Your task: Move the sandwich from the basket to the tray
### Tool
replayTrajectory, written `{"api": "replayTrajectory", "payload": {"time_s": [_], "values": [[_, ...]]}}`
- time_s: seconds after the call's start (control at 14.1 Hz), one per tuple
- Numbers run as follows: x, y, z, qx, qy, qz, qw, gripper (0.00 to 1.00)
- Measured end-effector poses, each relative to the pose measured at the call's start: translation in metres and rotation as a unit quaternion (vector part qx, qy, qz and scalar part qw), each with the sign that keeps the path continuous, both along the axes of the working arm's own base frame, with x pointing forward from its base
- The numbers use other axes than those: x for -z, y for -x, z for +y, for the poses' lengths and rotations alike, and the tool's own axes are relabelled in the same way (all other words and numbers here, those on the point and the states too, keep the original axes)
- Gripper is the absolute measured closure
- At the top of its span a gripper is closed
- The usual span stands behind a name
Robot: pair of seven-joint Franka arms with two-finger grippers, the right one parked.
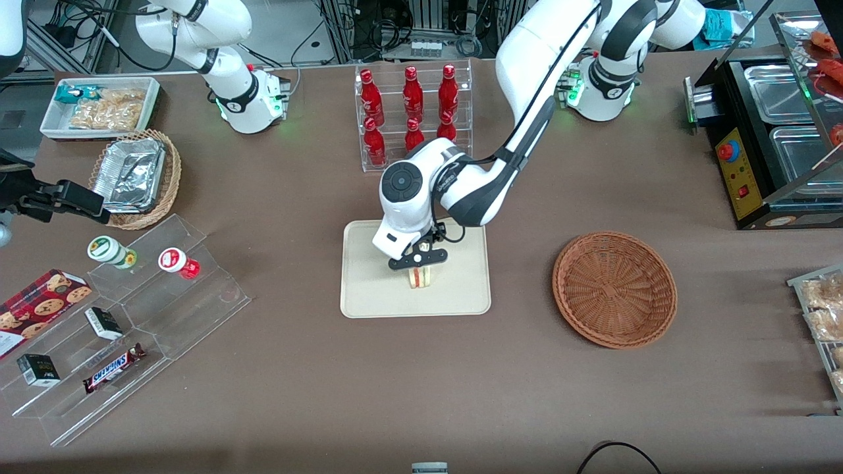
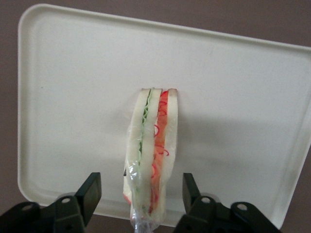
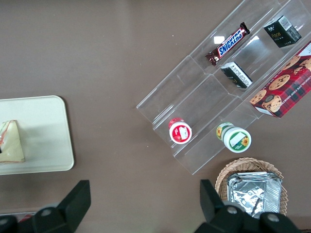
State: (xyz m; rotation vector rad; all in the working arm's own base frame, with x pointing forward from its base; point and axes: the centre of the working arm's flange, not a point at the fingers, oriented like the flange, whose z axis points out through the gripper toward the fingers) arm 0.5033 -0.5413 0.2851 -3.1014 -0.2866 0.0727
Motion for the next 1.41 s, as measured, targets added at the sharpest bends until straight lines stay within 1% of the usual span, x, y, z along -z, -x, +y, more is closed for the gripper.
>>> {"api": "replayTrajectory", "payload": {"time_s": [0.07,0.14,0.21,0.28,0.35,0.42,0.57,0.78,0.92,1.13,1.41], "values": [[-0.014,-0.004,0.006,-0.005,-0.006,-0.003,1.0000,0.11],[-0.030,-0.007,0.014,-0.014,-0.014,-0.003,0.9998,0.02],[-0.046,-0.008,0.023,-0.027,-0.027,0.002,0.9993,0.00],[-0.060,-0.009,0.034,-0.039,-0.042,0.008,0.9983,0.00],[-0.069,-0.013,0.047,-0.049,-0.053,0.011,0.9973,0.00],[-0.074,-0.018,0.060,-0.058,-0.058,0.013,0.9965,0.00],[-0.074,-0.035,0.099,-0.078,-0.066,0.018,0.9946,0.00],[-0.078,-0.059,0.175,-0.061,-0.061,0.030,0.9958,0.00],[-0.091,-0.066,0.231,-0.040,-0.054,0.038,0.9970,0.00],[-0.113,-0.067,0.302,-0.010,-0.041,0.046,0.9980,0.00],[-0.145,-0.059,0.369,0.015,-0.026,0.047,0.9984,0.00]]}}
